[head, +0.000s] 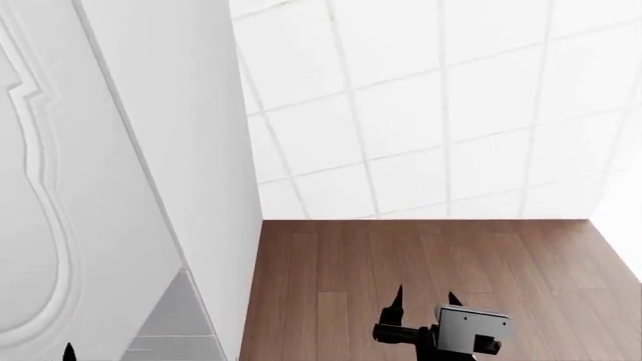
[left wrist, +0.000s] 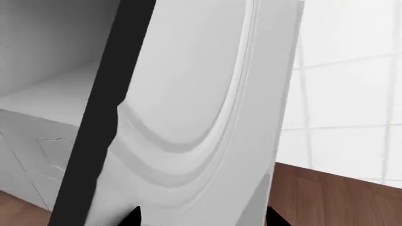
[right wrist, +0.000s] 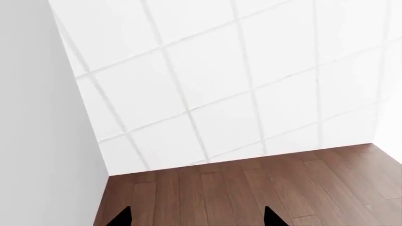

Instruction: Close the side bottom right group 3 doors

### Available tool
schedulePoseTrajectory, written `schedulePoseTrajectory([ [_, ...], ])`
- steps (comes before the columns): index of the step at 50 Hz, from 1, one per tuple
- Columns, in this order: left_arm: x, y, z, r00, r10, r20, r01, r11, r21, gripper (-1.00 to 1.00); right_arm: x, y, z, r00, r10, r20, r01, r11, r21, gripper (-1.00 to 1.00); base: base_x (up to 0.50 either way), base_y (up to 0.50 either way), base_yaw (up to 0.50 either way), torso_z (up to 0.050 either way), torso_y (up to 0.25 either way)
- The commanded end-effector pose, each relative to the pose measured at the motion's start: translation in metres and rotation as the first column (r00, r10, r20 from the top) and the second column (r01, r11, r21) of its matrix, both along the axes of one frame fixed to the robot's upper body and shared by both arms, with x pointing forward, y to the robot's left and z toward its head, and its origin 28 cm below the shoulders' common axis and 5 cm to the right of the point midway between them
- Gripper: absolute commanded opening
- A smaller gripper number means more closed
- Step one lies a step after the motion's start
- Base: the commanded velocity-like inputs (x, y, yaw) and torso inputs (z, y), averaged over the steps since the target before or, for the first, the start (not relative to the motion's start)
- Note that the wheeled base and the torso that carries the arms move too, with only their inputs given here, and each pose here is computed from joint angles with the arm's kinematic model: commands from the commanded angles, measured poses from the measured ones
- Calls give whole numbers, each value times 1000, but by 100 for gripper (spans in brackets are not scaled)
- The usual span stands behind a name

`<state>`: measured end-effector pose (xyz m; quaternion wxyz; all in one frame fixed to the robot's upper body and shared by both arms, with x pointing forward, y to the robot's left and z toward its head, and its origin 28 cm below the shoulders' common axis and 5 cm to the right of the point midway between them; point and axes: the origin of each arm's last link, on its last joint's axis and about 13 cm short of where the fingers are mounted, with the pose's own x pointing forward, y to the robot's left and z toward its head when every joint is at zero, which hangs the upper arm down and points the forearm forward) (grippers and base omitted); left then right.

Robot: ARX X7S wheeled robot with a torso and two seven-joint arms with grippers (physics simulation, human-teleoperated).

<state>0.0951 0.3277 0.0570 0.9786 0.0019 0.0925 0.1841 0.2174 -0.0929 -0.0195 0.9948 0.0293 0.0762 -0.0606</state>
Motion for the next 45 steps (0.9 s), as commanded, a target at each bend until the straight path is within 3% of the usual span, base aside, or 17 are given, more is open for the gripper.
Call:
schedulePoseTrajectory([
  [1, 19, 33, 27, 968, 227, 108, -238, 965, 105, 100, 0, -1, 0, 1000, -1, -1, 1, 1000, 1, 100, 0, 0, 0, 0, 11],
  [15, 60, 34, 65, 964, 162, 209, -195, 969, 152, 100, 0, -2, 2, 1000, -5, 5, 5, 1000, 7, 100, 1, 0, 0, 1, 2],
  [45, 135, 34, 120, 957, 93, 274, -145, 973, 178, 100, 0, -2, 3, 1000, -11, 11, 11, 1000, 8, 100, 4, 2, -1, 1, 2],
])
